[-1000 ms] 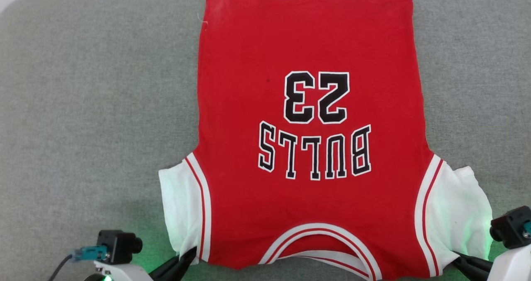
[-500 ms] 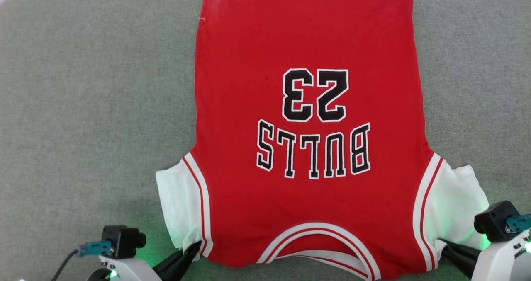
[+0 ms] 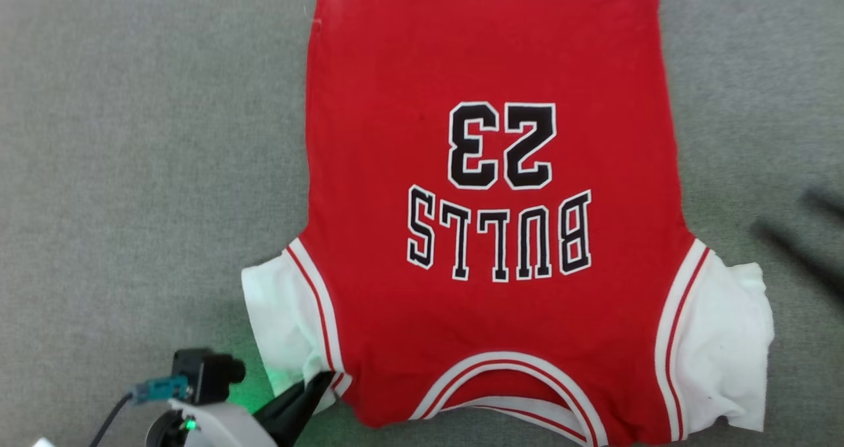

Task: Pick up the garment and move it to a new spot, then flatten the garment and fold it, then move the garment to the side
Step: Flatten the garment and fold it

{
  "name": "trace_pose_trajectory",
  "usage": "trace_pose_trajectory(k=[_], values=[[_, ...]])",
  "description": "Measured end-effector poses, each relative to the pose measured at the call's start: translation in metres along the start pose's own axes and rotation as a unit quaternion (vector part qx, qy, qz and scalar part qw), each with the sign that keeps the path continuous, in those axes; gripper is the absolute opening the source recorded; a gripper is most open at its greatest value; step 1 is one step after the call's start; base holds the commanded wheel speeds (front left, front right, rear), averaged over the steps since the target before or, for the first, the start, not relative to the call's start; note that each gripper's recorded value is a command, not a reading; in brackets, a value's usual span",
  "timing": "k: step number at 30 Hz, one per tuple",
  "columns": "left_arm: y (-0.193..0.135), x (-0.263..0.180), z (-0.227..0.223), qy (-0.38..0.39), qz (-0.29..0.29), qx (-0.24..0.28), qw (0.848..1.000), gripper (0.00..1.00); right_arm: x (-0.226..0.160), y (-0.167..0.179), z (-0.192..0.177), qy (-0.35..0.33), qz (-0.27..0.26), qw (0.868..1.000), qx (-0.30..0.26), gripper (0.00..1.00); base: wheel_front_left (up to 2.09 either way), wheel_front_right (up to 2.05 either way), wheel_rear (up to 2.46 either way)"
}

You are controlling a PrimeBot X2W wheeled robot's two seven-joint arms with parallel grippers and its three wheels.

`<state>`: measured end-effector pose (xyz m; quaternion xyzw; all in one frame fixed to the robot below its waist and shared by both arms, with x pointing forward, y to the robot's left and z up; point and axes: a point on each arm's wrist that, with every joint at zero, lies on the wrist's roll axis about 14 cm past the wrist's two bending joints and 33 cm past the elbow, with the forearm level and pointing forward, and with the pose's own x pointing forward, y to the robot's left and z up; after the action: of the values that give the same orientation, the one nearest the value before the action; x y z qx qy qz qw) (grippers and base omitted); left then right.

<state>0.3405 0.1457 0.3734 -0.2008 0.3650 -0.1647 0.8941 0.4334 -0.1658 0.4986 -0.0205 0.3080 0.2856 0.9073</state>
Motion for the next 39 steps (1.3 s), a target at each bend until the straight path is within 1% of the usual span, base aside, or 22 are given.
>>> trace_pose_trajectory(k=[2,3,6,8,10,13,18,21,26,32,37,38,39], values=[[-0.003,0.005,0.004,-0.002,-0.007,0.005,1.0,0.0,0.006,-0.024,0.023,-0.009,-0.026,1.0,-0.015,1.0,0.0,0.0,0.0],[-0.003,0.008,0.007,-0.005,-0.009,0.007,1.0,0.0,0.01,-0.035,0.038,-0.024,-0.037,0.999,-0.018,1.0,0.0,0.0,0.0],[-0.004,0.015,0.012,-0.008,-0.014,0.009,1.0,0.0,0.032,-0.065,0.075,-0.056,-0.07,0.996,-0.018,1.0,0.0,0.0,0.0],[-0.005,0.019,0.014,-0.01,-0.018,0.01,1.0,0.0,0.053,-0.077,0.084,-0.042,-0.083,0.995,-0.025,1.0,0.0,0.0,0.0],[-0.005,0.022,0.015,-0.011,-0.019,0.004,1.0,0.0,0.08,-0.082,0.092,-0.029,-0.082,0.996,-0.013,1.0,0.0,0.0,0.0],[-0.005,0.027,0.015,-0.011,-0.021,0.002,1.0,0.0,0.115,-0.097,0.106,-0.01,-0.094,0.995,0.013,1.0,0.0,0.0,0.0],[-0.004,0.031,0.012,-0.008,-0.024,-0.006,1.0,0.0,0.167,-0.116,0.098,0.061,-0.118,0.99,0.049,1.0,0.0,0.0,0.0],[-0.002,0.033,0.01,-0.006,-0.024,-0.011,1.0,0.0,0.194,-0.121,0.082,0.108,-0.121,0.984,0.076,1.0,0.0,0.0,0.0],[0.003,0.035,0.006,-0.003,-0.019,-0.022,1.0,0.0,0.228,-0.123,0.051,0.179,-0.123,0.971,0.097,1.0,0.0,0.0,0.0],[0.006,0.039,0.002,-0.001,-0.017,-0.035,0.999,0.0,0.253,-0.123,0.044,0.193,-0.119,0.968,0.108,1.0,0.0,0.0,0.0],[0.008,0.043,0.002,0.002,-0.022,-0.036,0.999,0.0,0.259,-0.122,0.04,0.203,-0.119,0.966,0.104,1.0,0.0,0.0,0.0],[0.008,0.043,0.002,0.002,-0.023,-0.036,0.999,0.0,0.259,-0.121,0.04,0.204,-0.118,0.967,0.1,0.41,0.0,0.0,0.0],[0.008,0.043,0.002,0.002,-0.023,-0.035,0.999,0.0,0.259,-0.119,0.04,0.206,-0.118,0.967,0.097,0.16,0.0,0.0,0.0]])
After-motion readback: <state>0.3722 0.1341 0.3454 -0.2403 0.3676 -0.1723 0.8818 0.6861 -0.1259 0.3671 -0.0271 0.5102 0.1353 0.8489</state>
